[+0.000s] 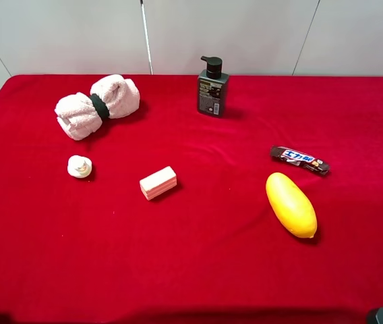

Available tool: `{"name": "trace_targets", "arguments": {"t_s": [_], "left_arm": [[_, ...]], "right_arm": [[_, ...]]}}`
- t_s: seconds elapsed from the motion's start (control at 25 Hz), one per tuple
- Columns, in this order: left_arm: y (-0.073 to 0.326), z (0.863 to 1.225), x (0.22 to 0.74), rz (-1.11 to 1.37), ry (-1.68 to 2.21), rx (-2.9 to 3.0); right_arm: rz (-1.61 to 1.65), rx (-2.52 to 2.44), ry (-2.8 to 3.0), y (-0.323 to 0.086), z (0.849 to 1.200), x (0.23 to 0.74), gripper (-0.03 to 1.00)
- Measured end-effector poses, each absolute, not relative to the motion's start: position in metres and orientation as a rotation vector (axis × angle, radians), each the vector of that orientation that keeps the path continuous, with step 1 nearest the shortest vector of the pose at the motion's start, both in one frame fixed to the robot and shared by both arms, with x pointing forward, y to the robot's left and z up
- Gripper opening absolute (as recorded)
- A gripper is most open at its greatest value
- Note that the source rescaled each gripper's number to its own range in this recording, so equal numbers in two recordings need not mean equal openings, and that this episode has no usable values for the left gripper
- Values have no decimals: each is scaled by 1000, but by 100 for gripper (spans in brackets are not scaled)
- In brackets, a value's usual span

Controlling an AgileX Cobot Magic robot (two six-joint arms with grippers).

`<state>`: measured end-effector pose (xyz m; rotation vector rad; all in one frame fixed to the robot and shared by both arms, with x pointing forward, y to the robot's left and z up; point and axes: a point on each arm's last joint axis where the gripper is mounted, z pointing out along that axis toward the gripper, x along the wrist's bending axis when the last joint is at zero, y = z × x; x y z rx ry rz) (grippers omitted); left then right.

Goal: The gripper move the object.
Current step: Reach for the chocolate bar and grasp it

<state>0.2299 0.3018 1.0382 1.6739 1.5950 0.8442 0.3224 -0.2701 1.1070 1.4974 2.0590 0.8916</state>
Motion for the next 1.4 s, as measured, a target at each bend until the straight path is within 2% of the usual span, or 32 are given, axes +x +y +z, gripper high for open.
{"name": "trace_targets", "arguments": {"t_s": [0.36, 0.6, 1.4], "left_arm": [[302, 1038, 230, 844, 1595, 1674], [302, 1038, 230, 844, 1595, 1674], [302, 1038, 230, 844, 1595, 1674]], "right_arm": [[670, 1514, 2243, -247, 1113, 405, 100], [530, 1506, 2325, -235, 1101, 455, 100], [324, 1474, 2451, -217, 1028, 533, 100]]}}
